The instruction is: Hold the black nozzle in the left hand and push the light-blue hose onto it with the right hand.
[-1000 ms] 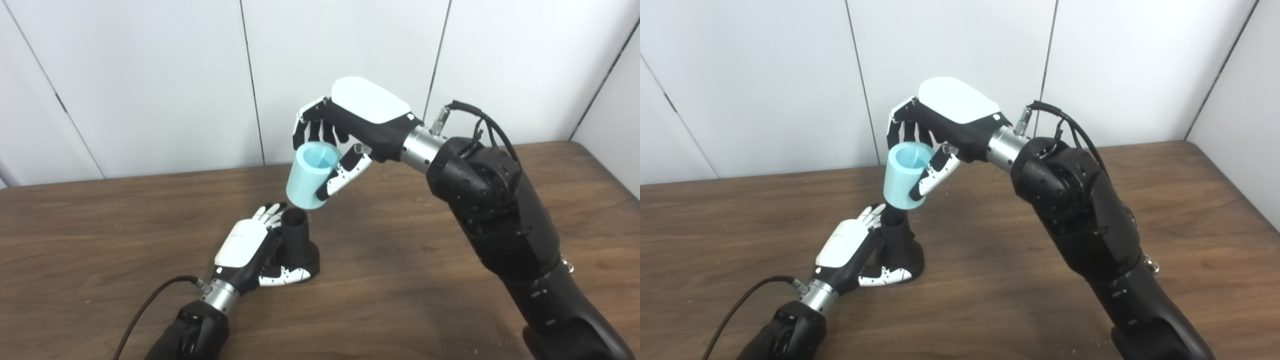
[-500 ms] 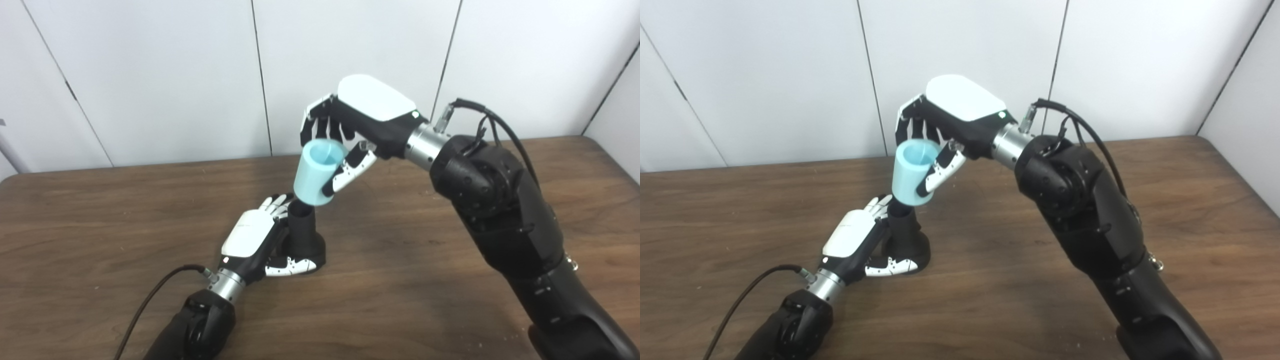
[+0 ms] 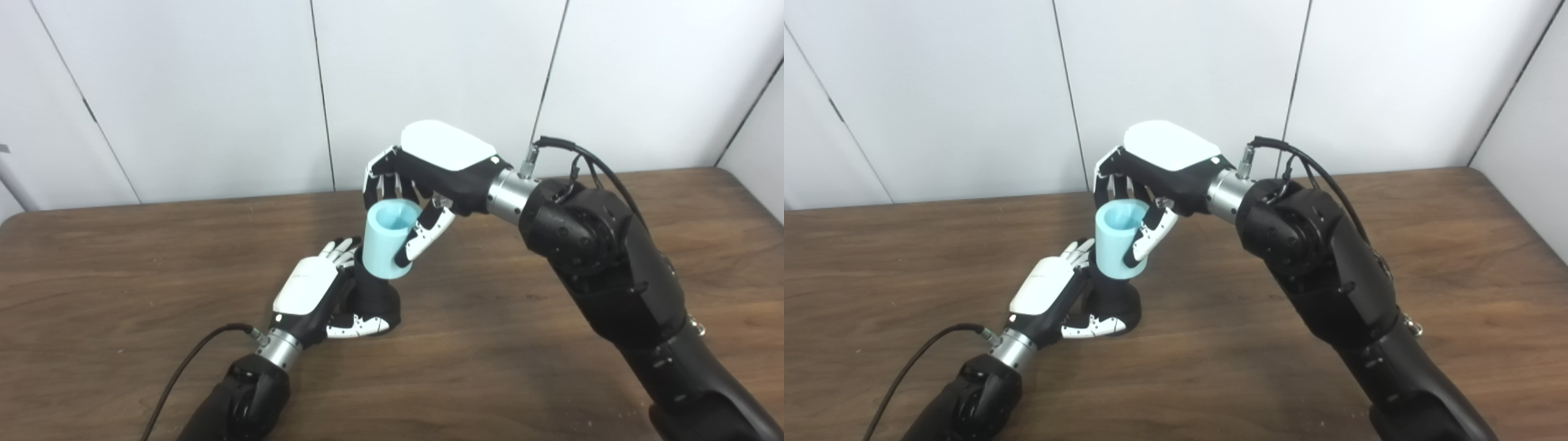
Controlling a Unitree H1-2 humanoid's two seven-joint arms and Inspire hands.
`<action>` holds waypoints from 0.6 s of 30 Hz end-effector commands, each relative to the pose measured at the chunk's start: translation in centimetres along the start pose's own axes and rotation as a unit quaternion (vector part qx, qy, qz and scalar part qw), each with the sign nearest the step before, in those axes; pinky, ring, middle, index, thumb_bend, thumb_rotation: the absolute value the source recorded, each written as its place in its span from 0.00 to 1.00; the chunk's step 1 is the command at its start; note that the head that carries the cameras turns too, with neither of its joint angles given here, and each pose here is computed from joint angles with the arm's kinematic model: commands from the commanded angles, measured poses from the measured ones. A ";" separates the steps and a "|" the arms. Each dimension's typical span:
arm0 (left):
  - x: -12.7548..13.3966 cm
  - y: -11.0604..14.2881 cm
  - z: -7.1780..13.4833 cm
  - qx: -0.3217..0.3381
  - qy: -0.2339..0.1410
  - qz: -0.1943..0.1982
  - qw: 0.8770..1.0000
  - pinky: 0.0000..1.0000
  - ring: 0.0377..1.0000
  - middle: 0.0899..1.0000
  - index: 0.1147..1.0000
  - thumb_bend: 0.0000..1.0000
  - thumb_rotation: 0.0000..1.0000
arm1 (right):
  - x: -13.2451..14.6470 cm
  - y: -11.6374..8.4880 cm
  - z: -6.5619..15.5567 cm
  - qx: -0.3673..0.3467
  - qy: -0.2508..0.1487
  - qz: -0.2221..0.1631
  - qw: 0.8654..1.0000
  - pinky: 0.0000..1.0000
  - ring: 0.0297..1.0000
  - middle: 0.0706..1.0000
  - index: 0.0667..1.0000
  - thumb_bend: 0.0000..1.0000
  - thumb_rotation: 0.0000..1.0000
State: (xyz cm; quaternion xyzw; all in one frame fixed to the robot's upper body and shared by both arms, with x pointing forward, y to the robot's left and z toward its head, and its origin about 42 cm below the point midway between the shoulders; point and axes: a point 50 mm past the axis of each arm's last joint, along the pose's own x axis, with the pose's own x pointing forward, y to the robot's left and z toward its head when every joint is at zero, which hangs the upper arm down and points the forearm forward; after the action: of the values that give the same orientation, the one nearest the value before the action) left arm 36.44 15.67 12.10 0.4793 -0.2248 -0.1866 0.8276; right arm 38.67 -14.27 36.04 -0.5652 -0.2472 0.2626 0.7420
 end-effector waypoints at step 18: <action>-7.0 -7.9 -0.1 -0.051 0.073 -0.098 0.991 1.00 0.96 0.86 0.48 0.55 0.63 | 0.6 -2.1 0.6 0.012 -0.008 -0.062 0.998 0.27 0.33 0.38 0.49 0.52 0.00</action>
State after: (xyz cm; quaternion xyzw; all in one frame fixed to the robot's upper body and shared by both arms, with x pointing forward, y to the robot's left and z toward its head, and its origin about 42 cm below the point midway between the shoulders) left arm 36.43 15.67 12.10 0.4812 -0.2226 -0.1860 0.8272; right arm 39.03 -14.02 35.77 -0.5498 -0.2378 0.2588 0.7577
